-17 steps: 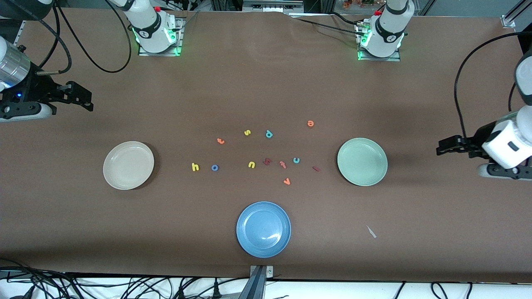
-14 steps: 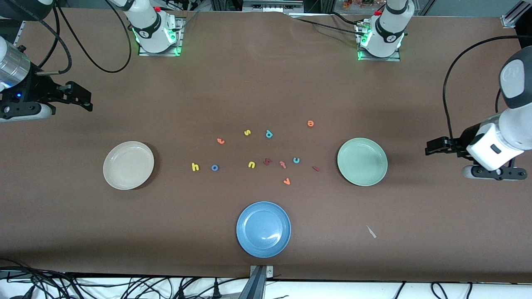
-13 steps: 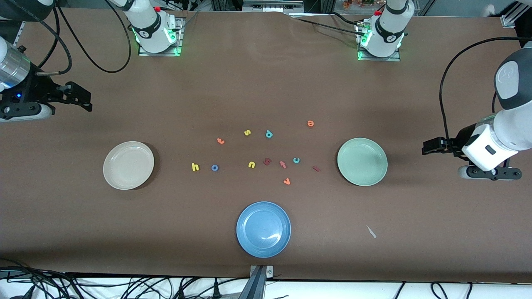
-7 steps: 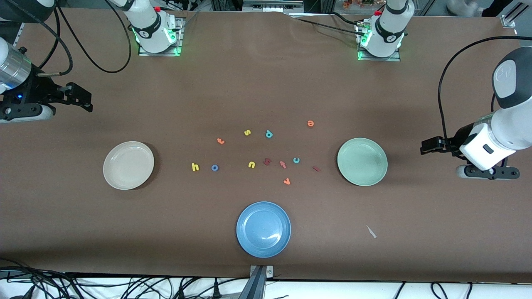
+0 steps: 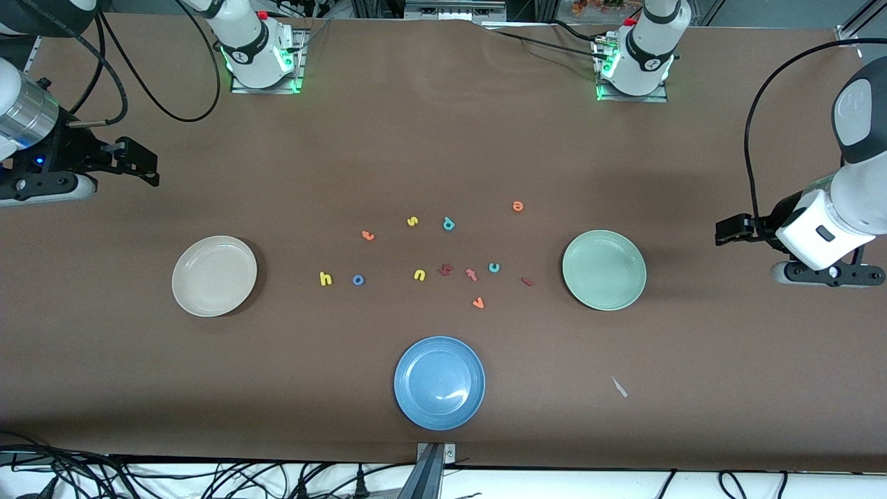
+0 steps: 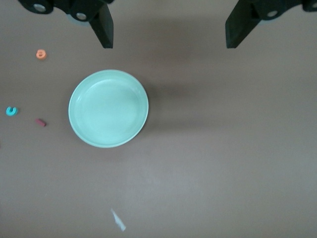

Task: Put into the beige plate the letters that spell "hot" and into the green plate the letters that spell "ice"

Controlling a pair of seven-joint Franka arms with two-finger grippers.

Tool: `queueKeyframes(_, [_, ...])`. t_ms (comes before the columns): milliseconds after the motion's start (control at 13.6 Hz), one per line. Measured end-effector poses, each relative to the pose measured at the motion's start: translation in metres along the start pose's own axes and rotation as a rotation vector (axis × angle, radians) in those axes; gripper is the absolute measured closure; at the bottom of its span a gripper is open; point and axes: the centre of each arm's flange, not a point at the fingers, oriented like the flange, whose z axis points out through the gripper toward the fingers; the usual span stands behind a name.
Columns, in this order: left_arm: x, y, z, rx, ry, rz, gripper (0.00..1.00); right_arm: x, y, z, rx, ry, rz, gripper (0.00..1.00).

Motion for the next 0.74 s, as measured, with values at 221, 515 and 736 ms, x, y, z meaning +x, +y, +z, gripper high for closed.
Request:
queueKeyframes(221, [-0.002, -0.001, -0.003, 0.016, -0.005, 0.001, 0.0, 0.0, -0.002, -0.005, 0.0, 0.011, -0.004, 0.0])
queueKeyframes(515, [-0.006, -0.002, -0.011, 0.016, 0.006, 0.0, 0.0, -0.003, -0.002, -0.027, -0.001, 0.025, -0.003, 0.0])
queueKeyframes(736, [-0.008, -0.002, -0.013, 0.016, 0.007, -0.001, 0.0, -0.003, -0.006, -0.031, -0.001, 0.027, -0.01, 0.0])
